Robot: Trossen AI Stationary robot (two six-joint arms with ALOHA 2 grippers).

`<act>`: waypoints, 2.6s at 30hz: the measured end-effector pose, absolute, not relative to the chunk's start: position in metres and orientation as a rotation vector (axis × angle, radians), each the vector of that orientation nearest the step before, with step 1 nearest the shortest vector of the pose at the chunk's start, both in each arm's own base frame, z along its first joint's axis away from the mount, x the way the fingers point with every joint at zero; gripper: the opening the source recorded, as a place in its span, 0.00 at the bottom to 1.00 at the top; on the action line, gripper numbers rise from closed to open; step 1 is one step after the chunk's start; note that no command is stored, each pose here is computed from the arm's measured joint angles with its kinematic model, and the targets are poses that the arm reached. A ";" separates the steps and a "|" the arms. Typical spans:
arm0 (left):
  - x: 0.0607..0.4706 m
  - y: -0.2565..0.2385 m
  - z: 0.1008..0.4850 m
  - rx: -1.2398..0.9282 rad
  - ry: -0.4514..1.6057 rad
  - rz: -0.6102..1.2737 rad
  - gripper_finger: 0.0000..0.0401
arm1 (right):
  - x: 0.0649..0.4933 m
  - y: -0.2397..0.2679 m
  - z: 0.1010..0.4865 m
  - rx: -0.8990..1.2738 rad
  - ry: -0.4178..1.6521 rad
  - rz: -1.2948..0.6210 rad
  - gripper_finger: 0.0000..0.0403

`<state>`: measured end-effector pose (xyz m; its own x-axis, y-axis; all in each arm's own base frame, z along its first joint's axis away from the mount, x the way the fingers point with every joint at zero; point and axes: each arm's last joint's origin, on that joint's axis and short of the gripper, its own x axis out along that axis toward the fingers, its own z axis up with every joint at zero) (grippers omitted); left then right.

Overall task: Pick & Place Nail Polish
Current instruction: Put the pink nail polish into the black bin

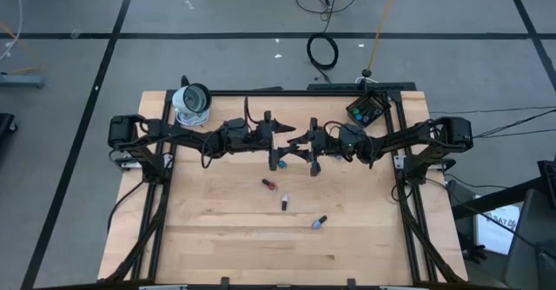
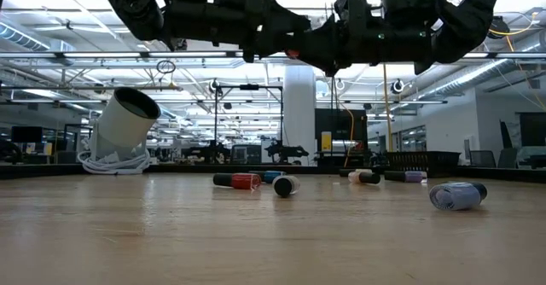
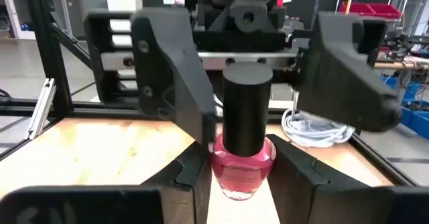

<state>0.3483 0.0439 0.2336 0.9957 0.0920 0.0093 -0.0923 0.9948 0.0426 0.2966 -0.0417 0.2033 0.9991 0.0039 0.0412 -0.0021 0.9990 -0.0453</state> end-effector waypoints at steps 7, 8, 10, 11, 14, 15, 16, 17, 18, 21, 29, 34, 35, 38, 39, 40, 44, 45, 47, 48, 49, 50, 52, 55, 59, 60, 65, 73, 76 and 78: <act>0.346 0.043 0.239 -0.010 -0.031 0.076 0.82 | 0.296 -0.044 0.198 -0.038 0.008 0.000 0.27; 0.346 0.043 0.241 -0.010 -0.037 0.076 0.83 | 0.296 -0.045 0.198 -0.037 0.010 -0.003 0.27; 0.343 0.043 0.246 -0.017 -0.046 0.076 0.84 | 0.296 -0.048 0.197 -0.036 0.019 -0.014 0.27; 0.342 0.043 0.249 -0.024 -0.059 0.076 0.84 | 0.295 -0.050 0.197 -0.034 0.027 -0.020 0.27; 0.337 0.042 0.258 -0.048 -0.078 0.074 0.83 | 0.294 -0.054 0.194 -0.028 0.056 -0.026 0.27; 0.336 0.042 0.261 -0.057 -0.083 0.072 0.83 | 0.294 -0.055 0.193 -0.025 0.061 -0.012 0.27; 0.334 0.040 0.263 -0.059 -0.084 0.070 0.83 | 0.294 -0.056 0.193 -0.019 0.064 0.000 0.27; 0.332 0.040 0.265 -0.061 -0.074 0.069 0.82 | 0.293 -0.057 0.193 -0.007 0.064 0.013 0.27; 0.331 0.039 0.267 -0.061 -0.065 0.068 0.82 | 0.293 -0.059 0.193 0.005 0.064 0.024 0.27; 0.324 0.038 0.272 -0.066 -0.027 0.065 0.80 | 0.292 -0.062 0.193 0.042 0.067 0.070 0.27; 0.293 0.037 0.286 -0.051 0.164 0.082 0.79 | 0.291 -0.065 0.193 0.088 0.069 0.115 0.27; 0.266 0.040 0.291 -0.038 0.302 0.105 0.80 | 0.290 -0.063 0.193 0.093 0.071 0.206 0.27; 0.261 0.040 0.291 -0.040 0.332 0.108 0.81 | 0.290 -0.062 0.193 0.096 0.072 0.245 0.27; 0.250 0.041 0.288 -0.050 0.421 0.122 0.81 | 0.289 -0.058 0.193 0.106 0.076 0.394 0.27; 0.248 0.041 0.287 -0.049 0.442 0.127 0.81 | 0.288 -0.056 0.193 0.107 0.076 0.447 0.27; 0.246 0.042 0.287 -0.048 0.462 0.130 0.81 | 0.287 -0.055 0.194 0.106 0.073 0.501 0.27; 0.242 0.043 0.285 -0.051 0.498 0.153 0.79 | 0.285 -0.051 0.199 0.123 0.044 0.675 0.27; 0.242 0.043 0.285 -0.050 0.497 0.159 0.79 | 0.284 -0.050 0.200 0.129 0.040 0.705 0.27; 0.243 0.043 0.285 -0.045 0.494 0.159 0.79 | 0.283 -0.048 0.203 0.138 0.033 0.769 0.27; 0.243 0.043 0.284 -0.039 0.495 0.157 0.78 | 0.282 -0.047 0.203 0.144 0.035 0.809 0.27; 0.243 0.043 0.284 -0.030 0.499 0.154 0.79 | 0.281 -0.045 0.204 0.145 0.035 0.852 0.27; 0.244 0.043 0.283 -0.016 0.502 0.151 0.79 | 0.281 -0.043 0.204 0.145 0.039 0.890 0.27; 0.244 0.043 0.284 0.014 0.502 0.143 0.79 | 0.280 -0.038 0.204 0.142 0.047 0.956 0.27; 0.244 0.043 0.284 0.058 0.505 0.132 0.80 | 0.279 -0.032 0.204 0.136 0.055 1.044 0.27; 0.245 0.042 0.286 0.041 0.465 0.059 0.81 | 0.281 -0.029 0.204 0.138 0.051 1.012 0.27; 0.246 0.041 0.288 0.047 0.442 -0.009 0.80 | 0.281 -0.030 0.204 0.140 0.046 0.977 0.27; 0.243 0.043 0.294 -0.001 0.360 -0.290 0.78 | 0.283 -0.037 0.205 0.135 0.026 0.856 0.27; 0.210 0.048 0.302 -0.017 0.299 -0.169 0.80 | 0.282 -0.040 0.208 0.113 0.000 0.838 0.27; 0.188 0.045 0.301 -0.016 0.203 -0.118 0.81 | 0.283 -0.040 0.208 0.091 -0.020 0.791 0.27; 0.176 0.044 0.295 -0.034 0.164 -0.040 0.81 | 0.284 -0.041 0.208 0.092 -0.020 0.772 0.27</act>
